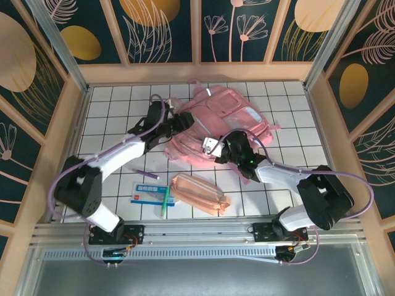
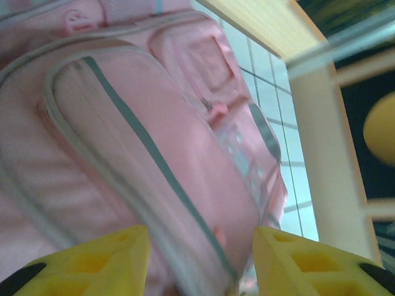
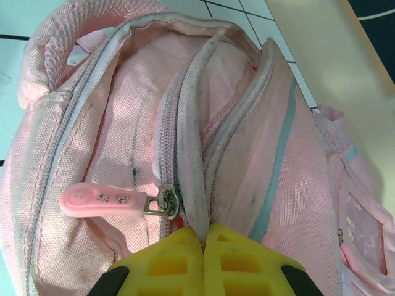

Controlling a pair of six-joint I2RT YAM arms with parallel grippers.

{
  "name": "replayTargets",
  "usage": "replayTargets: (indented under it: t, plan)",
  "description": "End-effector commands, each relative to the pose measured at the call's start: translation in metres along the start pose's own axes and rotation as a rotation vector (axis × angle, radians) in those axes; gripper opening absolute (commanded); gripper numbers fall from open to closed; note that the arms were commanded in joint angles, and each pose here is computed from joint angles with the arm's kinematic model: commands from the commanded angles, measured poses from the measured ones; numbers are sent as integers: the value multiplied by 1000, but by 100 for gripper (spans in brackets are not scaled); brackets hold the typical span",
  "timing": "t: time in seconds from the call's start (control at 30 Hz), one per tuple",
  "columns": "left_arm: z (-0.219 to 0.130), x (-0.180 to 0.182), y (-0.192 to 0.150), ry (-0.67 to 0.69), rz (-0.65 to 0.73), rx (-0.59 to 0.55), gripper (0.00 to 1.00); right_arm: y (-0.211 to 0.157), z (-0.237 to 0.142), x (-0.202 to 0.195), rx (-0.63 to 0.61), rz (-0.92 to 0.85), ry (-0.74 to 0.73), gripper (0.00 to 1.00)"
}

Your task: Pack books, pencil case, and school supplies into a backpack

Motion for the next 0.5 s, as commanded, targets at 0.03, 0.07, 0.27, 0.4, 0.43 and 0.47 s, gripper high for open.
replayTargets:
  t: [0.03, 0.07, 0.27, 0.4, 0.43, 0.47]
  plan:
    - [-14, -8, -47, -118, 296, 115, 48, 20, -3, -17, -104, 101, 22, 0]
    - [-13, -13, -56, -141, 331, 134, 49, 20, -4, -18, -114, 119, 28, 0]
    - [8, -25, -84, -224, 369, 235, 50, 19, -7, -19, -153, 175, 53, 0]
    - [24, -22, -88, -166, 378, 264, 50, 21, -9, -24, -183, 211, 56, 0]
    - [28, -21, -90, -154, 381, 280, 49, 21, -9, -26, -191, 223, 57, 0]
    - [32, -18, -94, -143, 380, 299, 49, 21, -9, -27, -195, 232, 58, 0]
Point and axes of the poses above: each hand's point on the last joint's axis, 136 mm out from that joint toward the fingers, its own z axis out along the fingers, its own x axis along the line the jaws close on, y = z × x, the point moved 7 cm from there along -z, back along the fingers, and after that the axes turned 6 degrees about z, right-handed, at the moved point
